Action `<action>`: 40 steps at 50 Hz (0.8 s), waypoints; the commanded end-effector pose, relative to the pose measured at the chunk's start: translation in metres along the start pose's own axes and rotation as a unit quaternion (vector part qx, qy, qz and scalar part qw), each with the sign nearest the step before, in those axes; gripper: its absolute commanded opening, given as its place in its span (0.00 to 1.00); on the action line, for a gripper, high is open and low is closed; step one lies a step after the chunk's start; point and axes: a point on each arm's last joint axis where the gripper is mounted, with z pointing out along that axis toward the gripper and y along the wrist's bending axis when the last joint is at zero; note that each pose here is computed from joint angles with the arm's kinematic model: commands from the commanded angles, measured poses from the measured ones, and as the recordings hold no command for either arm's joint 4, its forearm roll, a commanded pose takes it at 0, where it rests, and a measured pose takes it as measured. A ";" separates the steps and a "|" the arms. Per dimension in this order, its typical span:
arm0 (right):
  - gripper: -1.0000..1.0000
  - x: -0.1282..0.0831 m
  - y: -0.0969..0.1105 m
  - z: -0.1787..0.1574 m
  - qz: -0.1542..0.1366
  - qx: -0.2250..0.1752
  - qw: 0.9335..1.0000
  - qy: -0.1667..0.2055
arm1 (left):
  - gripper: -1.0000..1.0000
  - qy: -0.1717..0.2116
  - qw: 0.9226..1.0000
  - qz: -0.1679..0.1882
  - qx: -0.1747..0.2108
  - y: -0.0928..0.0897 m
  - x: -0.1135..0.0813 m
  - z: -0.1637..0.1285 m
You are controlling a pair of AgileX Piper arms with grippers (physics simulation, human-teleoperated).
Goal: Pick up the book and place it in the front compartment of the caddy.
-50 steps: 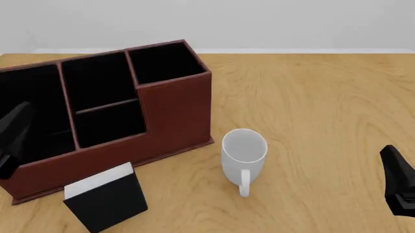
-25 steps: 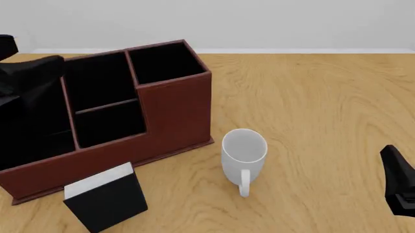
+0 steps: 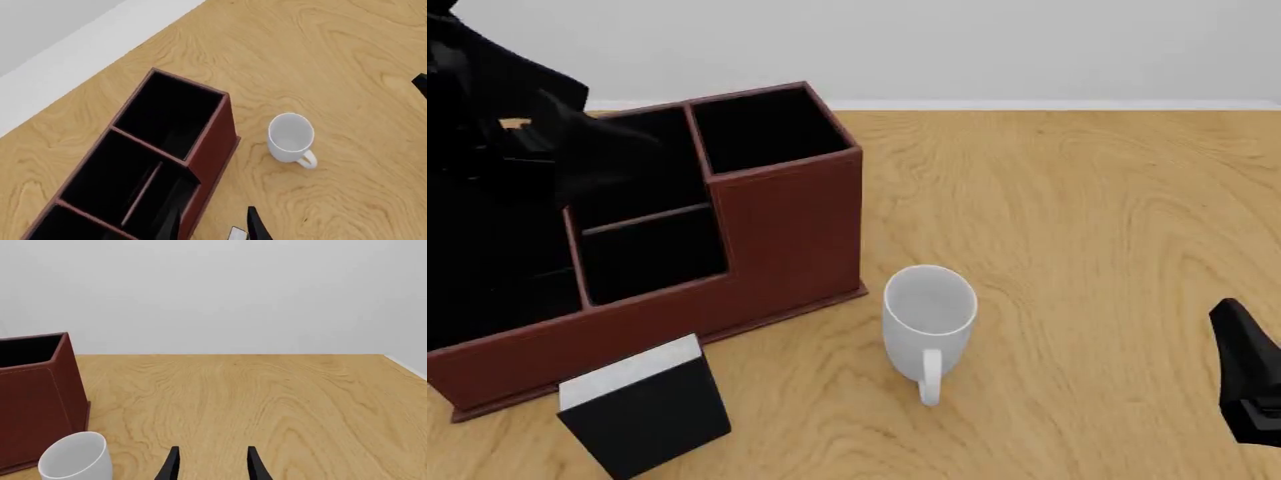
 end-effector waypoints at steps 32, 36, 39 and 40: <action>1.00 0.000 0.000 0.000 0.000 0.000 1.000 0.000 | 1.00 0.277 0.944 0.135 0.116 -0.026 0.025 0.073; 1.00 0.000 0.000 0.000 0.000 0.000 1.000 0.000 | 1.00 0.278 0.940 0.155 0.119 -0.023 0.028 0.074; 1.00 0.000 0.000 0.000 0.000 0.000 1.000 0.000 | 1.00 0.280 0.938 0.160 0.126 -0.028 0.031 0.073; 1.00 0.000 0.000 0.000 0.000 0.000 1.000 0.000 | 1.00 0.287 0.936 0.158 0.126 -0.028 0.034 0.075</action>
